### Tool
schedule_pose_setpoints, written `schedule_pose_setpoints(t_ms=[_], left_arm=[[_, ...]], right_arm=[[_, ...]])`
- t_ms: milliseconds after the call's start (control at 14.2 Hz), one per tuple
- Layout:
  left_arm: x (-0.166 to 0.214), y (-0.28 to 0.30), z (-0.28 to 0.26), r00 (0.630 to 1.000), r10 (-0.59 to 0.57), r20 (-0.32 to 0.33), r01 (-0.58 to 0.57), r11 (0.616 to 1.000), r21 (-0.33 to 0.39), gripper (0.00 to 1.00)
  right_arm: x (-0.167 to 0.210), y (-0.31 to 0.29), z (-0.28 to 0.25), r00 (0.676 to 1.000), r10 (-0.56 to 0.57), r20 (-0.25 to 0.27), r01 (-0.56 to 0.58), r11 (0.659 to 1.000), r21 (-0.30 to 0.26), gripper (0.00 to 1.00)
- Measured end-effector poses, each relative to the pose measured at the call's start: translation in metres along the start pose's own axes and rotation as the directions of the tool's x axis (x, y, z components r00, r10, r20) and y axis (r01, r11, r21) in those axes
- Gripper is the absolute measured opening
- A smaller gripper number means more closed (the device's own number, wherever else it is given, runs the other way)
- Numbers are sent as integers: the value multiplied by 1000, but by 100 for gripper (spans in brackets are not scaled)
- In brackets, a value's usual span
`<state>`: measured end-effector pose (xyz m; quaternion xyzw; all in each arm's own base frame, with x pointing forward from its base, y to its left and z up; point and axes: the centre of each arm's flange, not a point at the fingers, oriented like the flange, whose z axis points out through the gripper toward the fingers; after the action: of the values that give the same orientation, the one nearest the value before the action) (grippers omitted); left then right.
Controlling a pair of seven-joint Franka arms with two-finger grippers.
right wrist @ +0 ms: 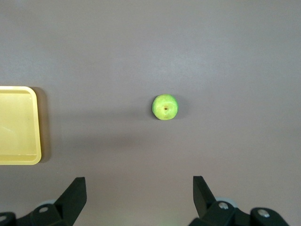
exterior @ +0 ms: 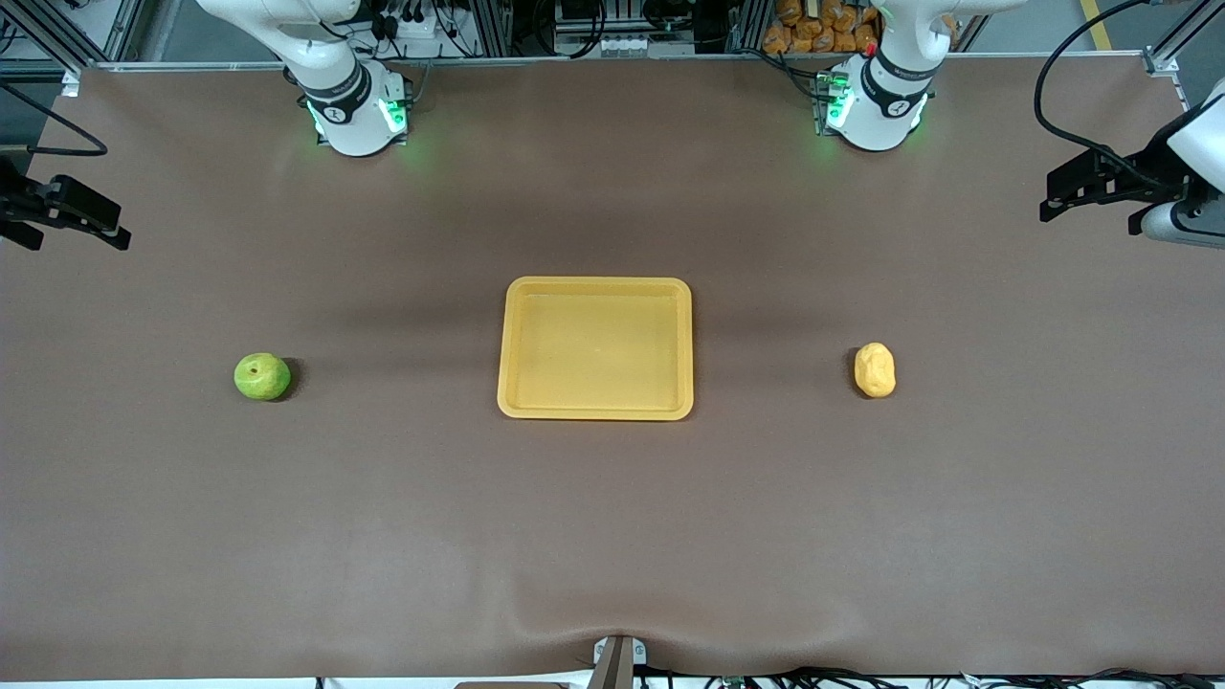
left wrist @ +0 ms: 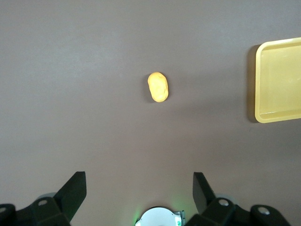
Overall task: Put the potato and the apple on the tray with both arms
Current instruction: 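Reach the left gripper to the potato while the right gripper reaches the apple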
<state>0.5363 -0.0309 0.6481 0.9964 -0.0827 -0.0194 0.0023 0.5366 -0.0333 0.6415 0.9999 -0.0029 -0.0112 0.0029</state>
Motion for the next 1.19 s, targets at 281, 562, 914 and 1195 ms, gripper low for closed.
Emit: schedule_pose_setpoints(t_ms=[281,562,914,1195], left_arm=[[1,-2,6,999,-31,18,31,1000,-2,100],[12,-7,33,994,-79,75,80,997,-3,100],[39,-30,106,969,-137,208,141,990,-5,100],[58,-29,190,939,-175,297,158,984,79,100]], right_arm=[[0,0,0,1000,1,0,-1,1000,0,100],[0,0,0,1000,1,0,-1,1000,0,100],[0,1,0,1000,2,-2,-2,1000,0,100],[1,11,3,1000,20,1,-20,1000,1,100]])
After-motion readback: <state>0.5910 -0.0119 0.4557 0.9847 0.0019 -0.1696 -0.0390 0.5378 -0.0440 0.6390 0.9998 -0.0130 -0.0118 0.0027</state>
